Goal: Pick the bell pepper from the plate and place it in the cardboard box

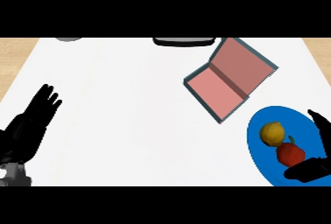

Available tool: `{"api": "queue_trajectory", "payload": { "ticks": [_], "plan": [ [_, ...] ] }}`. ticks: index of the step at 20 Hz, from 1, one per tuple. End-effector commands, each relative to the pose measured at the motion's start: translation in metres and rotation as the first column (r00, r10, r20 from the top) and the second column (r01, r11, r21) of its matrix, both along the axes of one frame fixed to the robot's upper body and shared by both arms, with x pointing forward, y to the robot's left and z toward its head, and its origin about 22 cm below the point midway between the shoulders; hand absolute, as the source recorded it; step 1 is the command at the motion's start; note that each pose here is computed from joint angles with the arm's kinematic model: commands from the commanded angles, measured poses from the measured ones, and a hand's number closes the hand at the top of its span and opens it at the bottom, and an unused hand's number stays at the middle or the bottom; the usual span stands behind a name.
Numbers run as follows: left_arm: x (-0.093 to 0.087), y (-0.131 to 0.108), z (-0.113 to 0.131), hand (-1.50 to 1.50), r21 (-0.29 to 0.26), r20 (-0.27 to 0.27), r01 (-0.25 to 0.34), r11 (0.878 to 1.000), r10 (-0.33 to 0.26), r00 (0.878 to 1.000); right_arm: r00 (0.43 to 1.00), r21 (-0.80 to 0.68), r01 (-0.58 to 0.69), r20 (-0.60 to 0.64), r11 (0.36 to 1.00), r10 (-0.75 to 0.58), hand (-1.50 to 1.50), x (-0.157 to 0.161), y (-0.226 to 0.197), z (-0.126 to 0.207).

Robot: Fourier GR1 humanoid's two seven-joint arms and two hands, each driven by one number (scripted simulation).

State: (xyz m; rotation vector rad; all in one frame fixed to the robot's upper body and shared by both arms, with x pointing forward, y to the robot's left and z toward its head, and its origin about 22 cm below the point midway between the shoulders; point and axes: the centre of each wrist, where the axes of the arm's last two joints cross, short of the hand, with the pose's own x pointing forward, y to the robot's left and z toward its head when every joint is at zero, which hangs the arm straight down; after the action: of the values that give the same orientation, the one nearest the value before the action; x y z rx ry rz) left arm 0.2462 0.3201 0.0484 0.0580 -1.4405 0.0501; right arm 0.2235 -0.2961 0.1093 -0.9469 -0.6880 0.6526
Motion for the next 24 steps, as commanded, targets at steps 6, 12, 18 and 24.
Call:
{"api": "queue_trajectory", "payload": {
  "ticks": [6,12,18,24],
  "plan": [
    [0.008,0.016,0.0,0.0,-0.01,0.003,0.012,1.0,-0.012,1.0,0.994,-0.039,0.054,-0.095,0.998,-0.058,-1.5,0.016,0.008,-0.016],
    [0.002,-0.001,-0.003,0.0,-0.008,0.006,0.001,1.0,-0.001,1.0,0.99,-0.058,0.075,-0.119,0.995,-0.081,-1.5,0.01,0.021,-0.026],
    [0.001,-0.001,-0.012,0.0,-0.009,0.001,0.006,1.0,-0.006,1.0,0.985,-0.054,0.075,-0.154,0.996,-0.082,-1.5,0.022,-0.005,-0.037],
    [-0.002,0.011,0.009,0.0,-0.009,0.021,-0.005,1.0,0.005,1.0,0.977,-0.06,0.06,-0.199,0.996,-0.071,-1.5,0.019,-0.006,-0.056]
  ]
}}
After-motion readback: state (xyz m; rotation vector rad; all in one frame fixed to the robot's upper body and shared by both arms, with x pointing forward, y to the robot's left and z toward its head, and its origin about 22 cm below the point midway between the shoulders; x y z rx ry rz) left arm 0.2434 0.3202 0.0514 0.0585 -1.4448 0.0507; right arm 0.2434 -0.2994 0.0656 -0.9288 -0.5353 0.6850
